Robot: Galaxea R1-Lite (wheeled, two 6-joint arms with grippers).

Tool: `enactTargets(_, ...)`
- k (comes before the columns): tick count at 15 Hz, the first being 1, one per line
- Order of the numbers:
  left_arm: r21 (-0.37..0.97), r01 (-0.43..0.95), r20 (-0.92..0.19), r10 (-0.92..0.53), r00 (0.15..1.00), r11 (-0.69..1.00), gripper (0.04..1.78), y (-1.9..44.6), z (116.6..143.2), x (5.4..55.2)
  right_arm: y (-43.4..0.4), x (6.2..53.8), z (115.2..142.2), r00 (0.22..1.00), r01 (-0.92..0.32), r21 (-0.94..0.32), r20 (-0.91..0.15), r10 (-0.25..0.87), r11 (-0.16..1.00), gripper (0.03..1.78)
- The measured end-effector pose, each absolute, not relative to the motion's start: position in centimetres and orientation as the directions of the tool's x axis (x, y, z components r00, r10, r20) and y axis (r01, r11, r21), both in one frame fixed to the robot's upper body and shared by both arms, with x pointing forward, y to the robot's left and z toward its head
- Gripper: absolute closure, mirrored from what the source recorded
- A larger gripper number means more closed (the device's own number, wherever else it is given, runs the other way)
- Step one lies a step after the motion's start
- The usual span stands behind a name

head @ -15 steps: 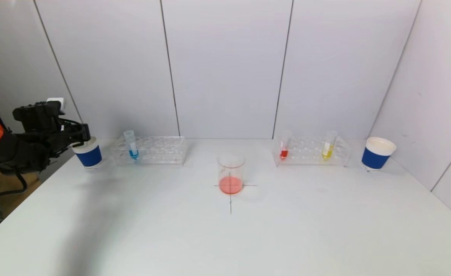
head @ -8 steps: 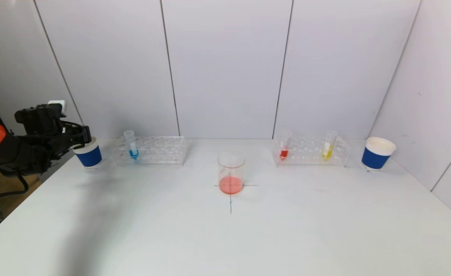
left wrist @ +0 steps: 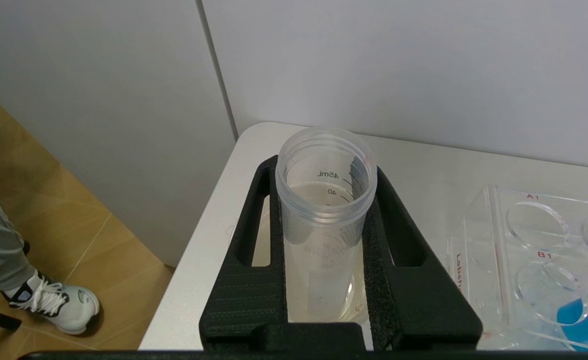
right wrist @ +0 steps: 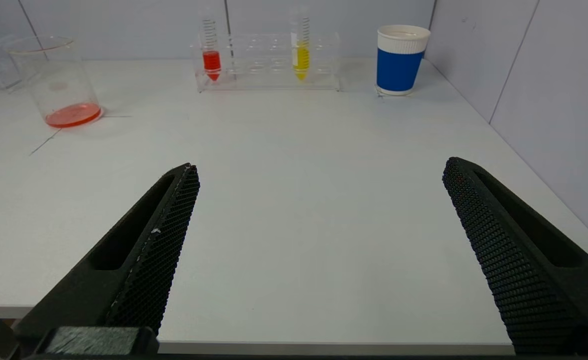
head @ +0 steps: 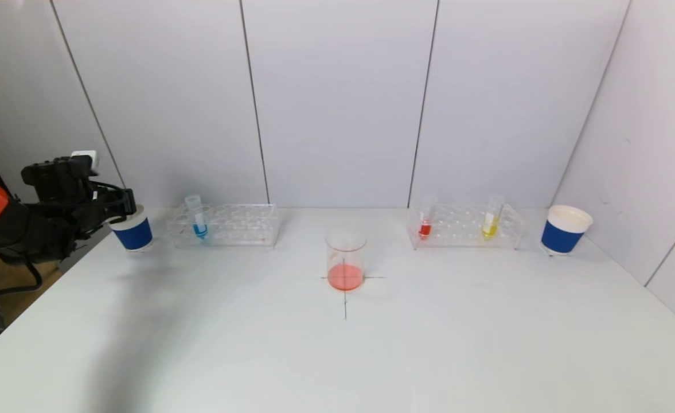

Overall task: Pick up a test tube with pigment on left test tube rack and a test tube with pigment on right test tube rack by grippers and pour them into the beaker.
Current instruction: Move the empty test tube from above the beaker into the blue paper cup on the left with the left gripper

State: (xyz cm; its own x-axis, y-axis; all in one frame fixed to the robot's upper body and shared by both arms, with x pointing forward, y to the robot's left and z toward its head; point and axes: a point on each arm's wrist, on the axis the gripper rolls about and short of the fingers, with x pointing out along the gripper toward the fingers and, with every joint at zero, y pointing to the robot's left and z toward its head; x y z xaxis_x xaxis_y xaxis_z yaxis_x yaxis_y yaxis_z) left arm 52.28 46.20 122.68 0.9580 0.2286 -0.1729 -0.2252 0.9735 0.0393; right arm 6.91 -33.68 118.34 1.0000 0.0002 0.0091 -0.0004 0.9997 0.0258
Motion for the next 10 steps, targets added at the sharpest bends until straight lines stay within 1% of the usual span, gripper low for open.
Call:
enactTargets(2, 0.045, -0.226, -0.164, 0.23, 0.959, 0.973, 1.31, 46.29, 122.76, 52.26, -33.68, 6.91, 118.34, 1.0, 0.0, 0.026, 0.009, 0.0, 1.0, 0.04)
enactTargets(4, 0.046, -0.227, -0.164, 0.232, 0.959, 0.973, 1.17, 46.35, 122.77, 52.23, -33.68, 6.91, 118.34, 1.0, 0.0, 0.026, 0.009, 0.0, 1.0, 0.04)
enactTargets(5, 0.046, -0.228, -0.164, 0.233, 0.959, 0.973, 1.06, 46.36, 122.76, 52.21, -33.68, 6.91, 118.34, 1.0, 0.0, 0.026, 0.009, 0.0, 1.0, 0.04)
enactTargets(8, 0.046, -0.229, -0.163, 0.233, 0.959, 0.972, 0.56, 46.38, 122.82, 52.18, -33.68, 6.91, 118.34, 1.0, 0.0, 0.026, 0.009, 0.0, 1.0, 0.04)
enactTargets(10, 0.046, -0.229, -0.161, 0.233, 0.959, 0.972, 0.3, 46.37, 122.85, 52.14, -33.68, 6.91, 118.34, 1.0, 0.0, 0.026, 0.009, 0.0, 1.0, 0.04)
